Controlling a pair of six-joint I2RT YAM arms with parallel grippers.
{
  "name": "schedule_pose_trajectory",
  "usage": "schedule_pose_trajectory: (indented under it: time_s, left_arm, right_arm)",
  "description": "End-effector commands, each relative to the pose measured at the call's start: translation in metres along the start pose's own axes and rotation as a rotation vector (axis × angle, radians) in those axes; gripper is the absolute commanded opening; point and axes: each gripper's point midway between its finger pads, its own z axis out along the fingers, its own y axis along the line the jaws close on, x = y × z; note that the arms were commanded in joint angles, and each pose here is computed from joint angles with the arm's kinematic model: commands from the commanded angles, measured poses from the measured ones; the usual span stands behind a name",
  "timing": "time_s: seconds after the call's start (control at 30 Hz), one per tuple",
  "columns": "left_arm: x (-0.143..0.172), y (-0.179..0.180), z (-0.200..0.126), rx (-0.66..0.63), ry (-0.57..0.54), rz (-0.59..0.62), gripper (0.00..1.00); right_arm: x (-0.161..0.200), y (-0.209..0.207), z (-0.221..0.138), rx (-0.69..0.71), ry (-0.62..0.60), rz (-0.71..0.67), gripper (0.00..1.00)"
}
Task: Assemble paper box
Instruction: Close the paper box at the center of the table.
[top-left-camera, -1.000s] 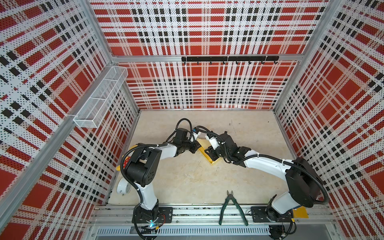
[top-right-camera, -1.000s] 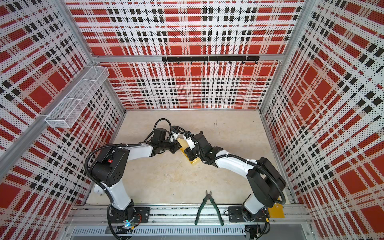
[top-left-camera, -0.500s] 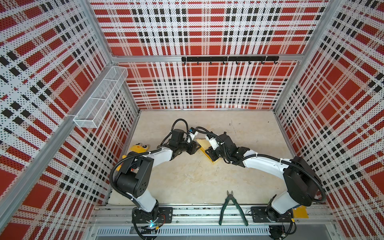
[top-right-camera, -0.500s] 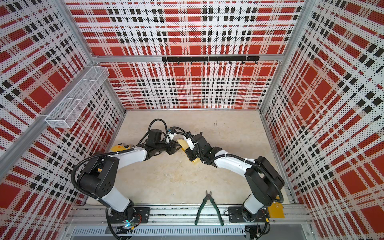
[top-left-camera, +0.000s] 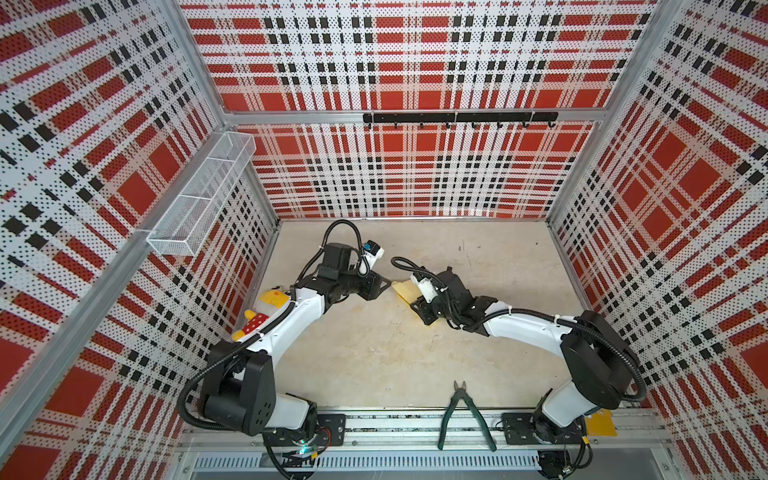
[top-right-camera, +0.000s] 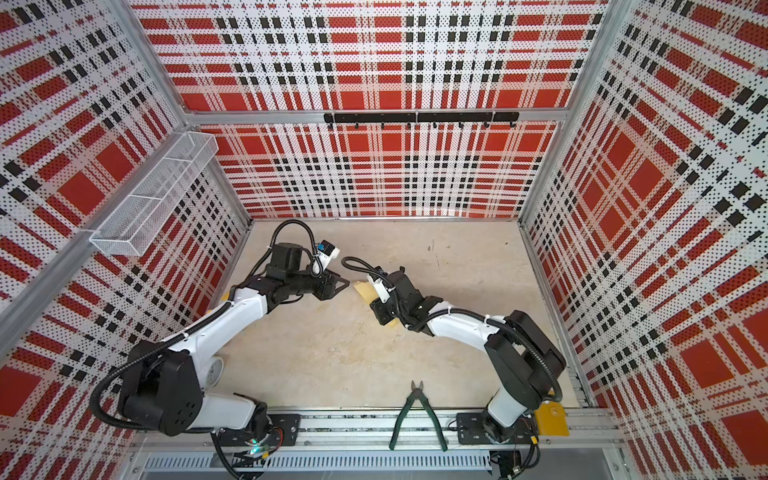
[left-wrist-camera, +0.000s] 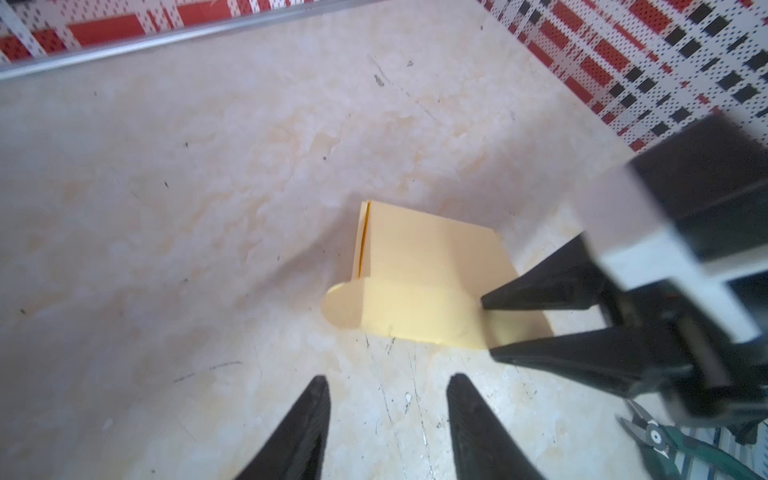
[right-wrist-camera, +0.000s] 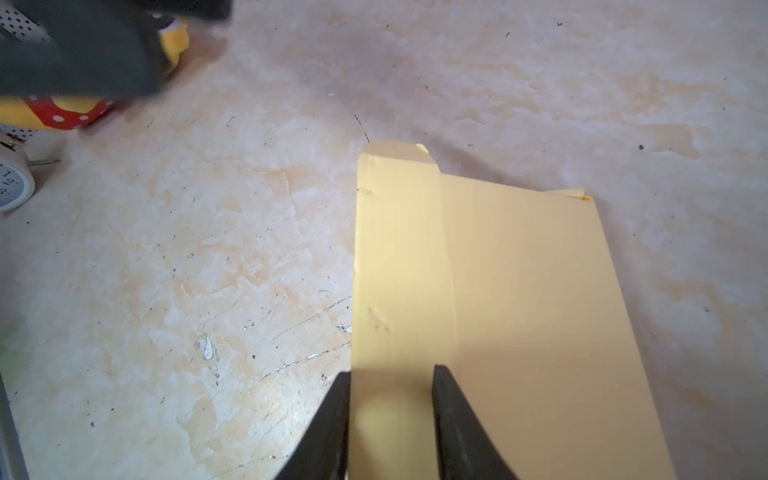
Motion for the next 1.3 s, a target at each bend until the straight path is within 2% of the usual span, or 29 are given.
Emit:
schedule_pose_trajectory:
  time_s: [0.0,0.27,0.67,0.73,0.83,0.97,1.17,1.27]
  left_arm:
    - [0.001,-0.03,0.008,0.078,0.08,0.092,0.5]
    - [-0.005,-0.037,0.041,0.112,0.113,0.075,0.49]
    - [0.015,-0.023,0.094,0.123,0.267,0.035,0.47]
    - [0.017,-0.023,0.099,0.128,0.284,0.036,0.4]
    - [0.024,-0.024,0.108,0.14,0.311,0.036,0.25]
    - [0.035,-0.024,0.118,0.134,0.351,0.039,0.12]
    - [0.049,-0.02,0.127,0.119,0.392,0.023,0.0]
    - [0.058,-0.019,0.131,0.113,0.414,0.017,0.0]
  right_arm:
    - [0.012,-0.002,0.009,-0.01,0.019,0.003,0.34]
    - [0.026,-0.003,0.011,-0.008,0.043,0.019,0.34]
    - [0.03,-0.007,0.007,0.003,0.034,0.033,0.36]
    - [0.026,-0.008,0.003,0.002,0.025,0.044,0.35]
    - [0.02,-0.01,-0.004,-0.005,-0.003,0.07,0.34]
    - [0.013,-0.017,-0.014,-0.011,-0.042,0.107,0.3]
    - [0.012,-0.03,-0.023,0.011,-0.064,0.147,0.21]
    - [0.011,-0.037,-0.024,0.025,-0.065,0.165,0.18]
